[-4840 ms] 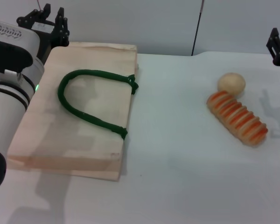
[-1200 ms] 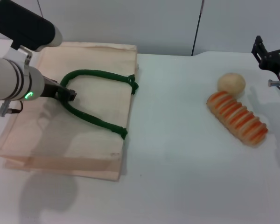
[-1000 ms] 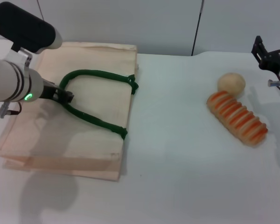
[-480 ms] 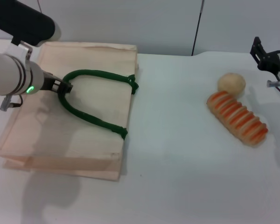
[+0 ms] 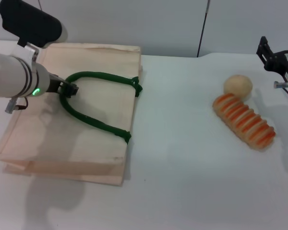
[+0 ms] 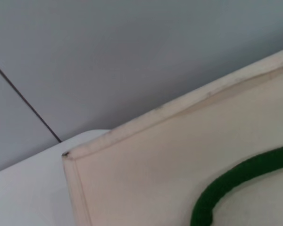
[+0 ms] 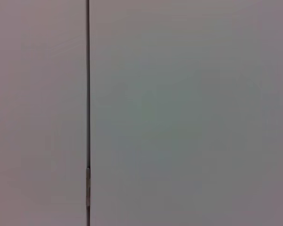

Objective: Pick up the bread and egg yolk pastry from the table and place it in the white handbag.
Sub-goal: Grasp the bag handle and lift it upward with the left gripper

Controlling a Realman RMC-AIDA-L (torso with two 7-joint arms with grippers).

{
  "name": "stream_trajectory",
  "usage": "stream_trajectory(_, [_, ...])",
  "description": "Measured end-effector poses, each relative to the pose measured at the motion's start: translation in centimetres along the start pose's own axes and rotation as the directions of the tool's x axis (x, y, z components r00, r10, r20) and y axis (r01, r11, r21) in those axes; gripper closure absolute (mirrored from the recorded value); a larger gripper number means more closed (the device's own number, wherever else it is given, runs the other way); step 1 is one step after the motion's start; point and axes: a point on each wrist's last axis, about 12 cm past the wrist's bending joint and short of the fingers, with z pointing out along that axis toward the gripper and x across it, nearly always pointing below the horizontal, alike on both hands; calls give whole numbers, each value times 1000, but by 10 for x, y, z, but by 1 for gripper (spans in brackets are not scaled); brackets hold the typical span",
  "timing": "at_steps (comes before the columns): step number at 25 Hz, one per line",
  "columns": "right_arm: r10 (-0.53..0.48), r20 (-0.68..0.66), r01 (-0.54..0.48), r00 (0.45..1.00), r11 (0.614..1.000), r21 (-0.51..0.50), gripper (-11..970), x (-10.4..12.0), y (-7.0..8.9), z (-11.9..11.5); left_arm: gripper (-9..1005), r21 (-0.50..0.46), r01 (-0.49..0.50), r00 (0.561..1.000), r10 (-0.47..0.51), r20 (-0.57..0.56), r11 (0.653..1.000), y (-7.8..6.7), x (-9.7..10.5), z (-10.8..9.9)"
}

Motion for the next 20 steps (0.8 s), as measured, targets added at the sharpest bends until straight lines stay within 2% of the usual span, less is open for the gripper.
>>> stream_trajectory(20, [1,1,-1,1000,1000,-1,212,0,0,0,533,1,10,1000,-10,-29,1000,-2,6,14])
